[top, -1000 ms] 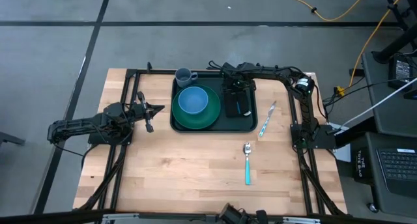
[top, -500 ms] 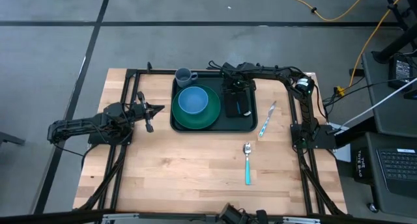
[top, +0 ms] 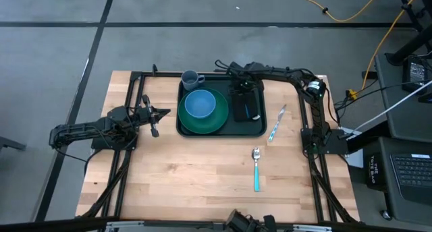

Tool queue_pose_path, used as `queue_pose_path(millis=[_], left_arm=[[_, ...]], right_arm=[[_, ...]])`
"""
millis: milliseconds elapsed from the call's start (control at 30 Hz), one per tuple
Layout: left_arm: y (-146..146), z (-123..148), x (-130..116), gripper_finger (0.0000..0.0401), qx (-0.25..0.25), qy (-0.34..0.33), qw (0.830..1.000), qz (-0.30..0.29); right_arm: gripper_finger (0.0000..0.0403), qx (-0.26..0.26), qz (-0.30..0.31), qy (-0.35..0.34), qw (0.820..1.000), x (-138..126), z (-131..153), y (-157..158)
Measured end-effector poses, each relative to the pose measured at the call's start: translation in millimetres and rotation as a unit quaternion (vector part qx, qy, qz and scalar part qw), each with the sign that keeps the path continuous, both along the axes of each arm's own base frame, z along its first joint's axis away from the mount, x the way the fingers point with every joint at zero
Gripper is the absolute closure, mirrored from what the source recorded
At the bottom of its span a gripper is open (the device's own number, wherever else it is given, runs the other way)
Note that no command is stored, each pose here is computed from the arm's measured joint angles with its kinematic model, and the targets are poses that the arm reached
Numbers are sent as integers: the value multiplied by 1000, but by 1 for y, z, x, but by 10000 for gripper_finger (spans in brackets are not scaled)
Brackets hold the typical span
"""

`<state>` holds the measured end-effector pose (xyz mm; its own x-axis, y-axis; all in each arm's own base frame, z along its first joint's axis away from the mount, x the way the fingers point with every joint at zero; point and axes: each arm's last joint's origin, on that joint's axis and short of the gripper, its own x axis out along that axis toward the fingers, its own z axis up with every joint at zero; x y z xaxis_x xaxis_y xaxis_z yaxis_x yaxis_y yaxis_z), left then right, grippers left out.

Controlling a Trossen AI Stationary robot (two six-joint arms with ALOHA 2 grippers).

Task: Set up tray
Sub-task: Put the blue fork on the black napkin on the green serving tray, then put the blue spoon on the black napkin to the left of the blue fork on the green serving tray

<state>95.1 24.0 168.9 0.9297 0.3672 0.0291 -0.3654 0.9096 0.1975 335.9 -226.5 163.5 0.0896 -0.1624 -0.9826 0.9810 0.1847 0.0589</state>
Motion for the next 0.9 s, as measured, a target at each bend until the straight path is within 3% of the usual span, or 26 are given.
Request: queue_pose_path(millis=[233, 500, 733, 900], left_arm=[[0, 0, 0, 397, 0, 0, 1000, 0], [0, 0, 0, 397, 0, 0, 1000, 0], [0, 0, 0, 397, 0, 0, 1000, 0], [0, 0, 0, 397, 0, 0, 1000, 0]], right_arm=[[356, -1, 15, 35, 999, -1, 16, 0], [356, -33, 55, 100, 993, 4, 63, 6], [356, -91, 115, 100, 984, 16, 101, 38], [356, -133, 119, 92, 980, 11, 122, 78]])
